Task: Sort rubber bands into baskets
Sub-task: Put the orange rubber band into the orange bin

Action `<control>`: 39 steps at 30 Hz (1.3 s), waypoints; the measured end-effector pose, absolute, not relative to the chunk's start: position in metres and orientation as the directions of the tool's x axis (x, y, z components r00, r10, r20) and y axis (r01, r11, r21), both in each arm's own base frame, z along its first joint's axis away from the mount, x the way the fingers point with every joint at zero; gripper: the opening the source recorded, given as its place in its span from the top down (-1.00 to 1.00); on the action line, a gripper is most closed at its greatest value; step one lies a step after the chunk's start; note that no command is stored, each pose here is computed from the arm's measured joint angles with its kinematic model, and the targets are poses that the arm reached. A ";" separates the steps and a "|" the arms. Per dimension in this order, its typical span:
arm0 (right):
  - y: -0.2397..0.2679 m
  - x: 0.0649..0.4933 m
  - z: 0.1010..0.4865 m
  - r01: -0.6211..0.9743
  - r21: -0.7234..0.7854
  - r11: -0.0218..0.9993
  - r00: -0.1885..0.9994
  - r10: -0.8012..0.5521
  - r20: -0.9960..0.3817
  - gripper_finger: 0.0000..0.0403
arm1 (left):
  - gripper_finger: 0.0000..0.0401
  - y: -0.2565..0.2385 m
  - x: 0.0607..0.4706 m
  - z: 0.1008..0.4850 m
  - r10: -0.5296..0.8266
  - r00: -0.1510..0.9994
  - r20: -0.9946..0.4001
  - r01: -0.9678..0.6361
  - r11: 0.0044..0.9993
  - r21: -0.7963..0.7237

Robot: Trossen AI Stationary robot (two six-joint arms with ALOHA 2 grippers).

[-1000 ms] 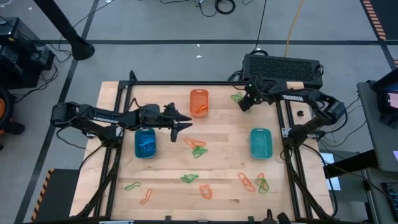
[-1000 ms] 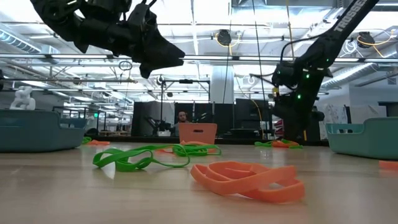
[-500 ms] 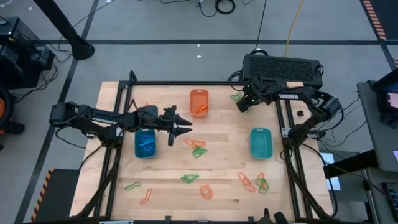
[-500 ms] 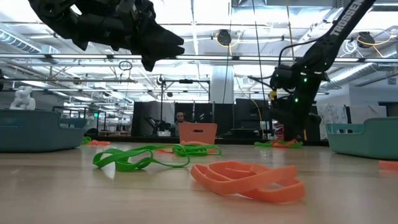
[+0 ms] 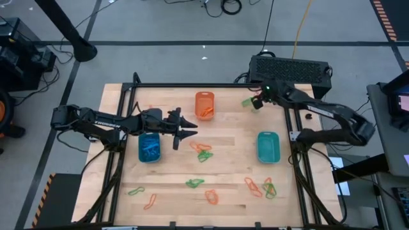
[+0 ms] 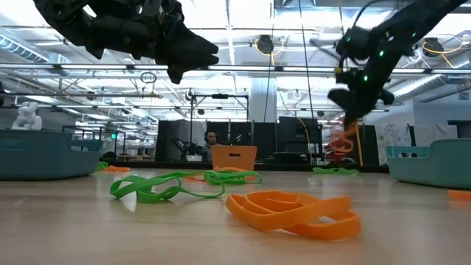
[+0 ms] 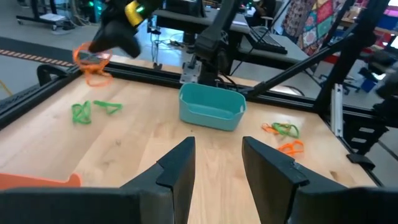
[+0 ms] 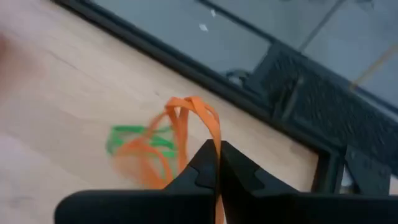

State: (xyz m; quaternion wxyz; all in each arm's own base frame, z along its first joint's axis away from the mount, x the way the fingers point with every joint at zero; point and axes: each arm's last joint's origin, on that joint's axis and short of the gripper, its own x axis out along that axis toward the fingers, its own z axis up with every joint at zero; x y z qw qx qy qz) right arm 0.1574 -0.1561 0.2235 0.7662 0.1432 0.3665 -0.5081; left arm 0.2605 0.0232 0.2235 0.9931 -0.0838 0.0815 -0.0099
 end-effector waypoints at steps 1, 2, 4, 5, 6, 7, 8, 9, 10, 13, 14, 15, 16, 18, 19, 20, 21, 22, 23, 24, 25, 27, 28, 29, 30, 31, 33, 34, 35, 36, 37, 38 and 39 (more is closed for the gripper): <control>-0.152 0.158 0.228 0.878 -0.145 0.455 0.237 -0.679 -0.695 1.00 | 0.31 0.023 0.260 0.223 -0.024 0.987 -0.161 -0.003 0.986 -0.167; -0.148 0.159 0.231 0.872 -0.132 0.471 0.262 -0.678 -0.687 1.00 | 0.31 0.024 0.260 0.223 -0.019 0.987 -0.161 -0.008 0.986 -0.166; -0.141 0.160 0.233 0.851 -0.093 0.518 0.314 -0.641 -0.700 1.00 | 0.31 0.024 0.260 0.224 -0.017 0.987 -0.160 -0.010 0.986 -0.165; -0.138 0.161 0.232 0.844 -0.078 0.531 0.325 -0.622 -0.713 1.00 | 0.31 0.024 0.260 0.223 -0.017 0.987 -0.161 -0.010 0.986 -0.166; -0.136 0.161 0.231 0.843 -0.071 0.533 0.324 -0.609 -0.724 1.00 | 0.31 0.024 0.260 0.224 -0.016 0.987 -0.161 -0.011 0.986 -0.165; -0.135 0.162 0.229 0.846 -0.070 0.529 0.315 -0.601 -0.735 1.00 | 0.31 0.024 0.260 0.224 -0.016 0.987 -0.161 -0.011 0.986 -0.166; -0.134 0.162 0.227 0.849 -0.070 0.523 0.303 -0.592 -0.747 1.00 | 0.31 0.024 0.260 0.224 -0.016 0.987 -0.161 -0.011 0.986 -0.166; -0.134 0.162 0.225 0.852 -0.072 0.519 0.291 -0.583 -0.758 1.00 | 0.31 0.024 0.260 0.223 -0.016 0.987 -0.161 -0.011 0.986 -0.167; -0.134 0.163 0.222 0.852 -0.077 0.518 0.278 -0.572 -0.772 1.00 | 0.31 0.024 0.260 0.224 -0.016 0.987 -0.160 -0.011 0.986 -0.167; -0.136 0.167 0.215 0.845 -0.071 0.531 0.272 -0.540 -0.796 1.00 | 0.31 0.023 0.261 0.223 -0.018 0.987 -0.161 -0.009 0.986 -0.168; -0.136 0.168 0.213 0.843 -0.064 0.534 0.272 -0.527 -0.805 1.00 | 0.31 0.023 0.261 0.223 -0.021 0.987 -0.161 -0.007 0.986 -0.168; -0.136 0.169 0.211 0.845 -0.062 0.531 0.266 -0.519 -0.812 1.00 | 0.31 0.022 0.261 0.223 -0.023 0.987 -0.161 -0.004 0.986 -0.168; -0.137 0.170 0.208 0.847 -0.061 0.528 0.260 -0.512 -0.819 1.00 | 0.31 0.021 0.261 0.224 -0.025 0.987 -0.160 -0.003 0.986 -0.168; -0.138 0.171 0.204 0.849 -0.067 0.524 0.243 -0.500 -0.831 1.00 | 0.31 0.020 0.261 0.223 -0.029 0.987 -0.161 0.002 0.986 -0.168; -0.139 0.172 0.201 0.850 -0.070 0.522 0.233 -0.492 -0.839 1.00 | 0.31 0.020 0.261 0.224 -0.030 0.987 -0.161 0.003 0.986 -0.168; -0.139 0.173 0.199 0.847 -0.063 0.528 0.236 -0.479 -0.846 1.00 | 0.31 0.020 0.261 0.224 -0.030 0.987 -0.161 0.003 0.986 -0.168; -0.140 0.175 0.197 0.839 -0.037 0.543 0.255 -0.453 -0.855 1.00 | 0.31 0.020 0.261 0.223 -0.030 0.987 -0.161 0.003 0.986 -0.168; -0.139 0.177 0.195 0.828 -0.006 0.560 0.279 -0.422 -0.863 1.00 | 0.31 0.020 0.261 0.223 -0.028 0.987 -0.161 0.000 0.986 -0.167; -0.139 0.179 0.194 0.816 0.022 0.578 0.302 -0.394 -0.868 1.00 | 0.31 0.020 0.261 0.223 -0.027 0.987 -0.161 0.000 0.986 -0.167; -0.138 0.181 0.193 0.805 0.040 0.592 0.318 -0.374 -0.871 1.00 | 0.31 0.020 0.262 0.222 -0.027 0.986 -0.164 -0.001 0.986 -0.167; -0.137 0.183 0.192 0.800 0.045 0.598 0.325 -0.370 -0.870 1.00 | 0.31 0.020 0.262 0.222 -0.027 0.986 -0.167 -0.001 0.986 -0.167; -0.137 0.184 0.191 0.814 0.023 0.580 0.304 -0.393 -0.868 1.00 | 0.31 0.020 0.263 0.218 -0.027 0.983 -0.183 -0.004 0.986 -0.169; -0.137 0.184 0.190 0.834 -0.012 0.552 0.267 -0.421 -0.867 1.00 | 0.31 0.020 0.264 0.217 -0.025 0.983 -0.183 -0.006 0.986 -0.168; -0.138 0.182 0.189 0.852 -0.051 0.520 0.224 -0.451 -0.864 1.00 | 0.31 0.021 0.265 0.216 -0.019 0.982 -0.186 -0.012 0.986 -0.167; -0.139 0.180 0.188 0.867 -0.087 0.491 0.181 -0.473 -0.862 1.00 | 0.31 0.021 0.266 0.215 -0.012 0.981 -0.192 -0.020 0.986 -0.166; -0.139 0.178 0.187 0.878 -0.117 0.464 0.142 -0.486 -0.862 1.00 | 0.31 0.021 0.266 0.214 -0.007 0.981 -0.196 -0.026 0.986 -0.166; -0.140 0.174 0.186 0.887 -0.140 0.440 0.106 -0.488 -0.866 1.00 | 0.31 0.021 0.266 0.213 -0.004 0.980 -0.197 -0.029 0.986 -0.166; -0.140 0.174 0.185 0.887 -0.140 0.440 0.103 -0.485 -0.868 1.00 | 0.31 0.021 0.266 0.213 -0.003 0.981 -0.196 -0.030 0.986 -0.166; -0.140 0.174 0.185 0.887 -0.140 0.440 0.103 -0.483 -0.869 1.00 | 0.31 0.021 0.266 0.214 -0.002 0.981 -0.195 -0.030 0.986 -0.166; -0.140 0.174 0.185 0.887 -0.137 0.440 0.103 -0.480 -0.871 0.99 | 0.31 0.021 0.266 0.214 -0.002 0.981 -0.195 -0.030 0.986 -0.166; -0.139 0.174 0.185 0.888 -0.132 0.441 0.104 -0.471 -0.876 0.97 | 0.31 0.021 0.266 0.214 -0.002 0.981 -0.195 -0.030 0.986 -0.166; -0.139 0.174 0.184 0.888 -0.122 0.443 0.109 -0.460 -0.881 0.94 | 0.31 0.021 0.266 0.214 -0.002 0.981 -0.195 -0.030 0.986 -0.166; -0.138 0.174 0.184 0.891 -0.117 0.439 0.107 -0.454 -0.884 0.92 | 0.31 0.021 0.266 0.214 -0.002 0.981 -0.194 -0.030 0.986 -0.166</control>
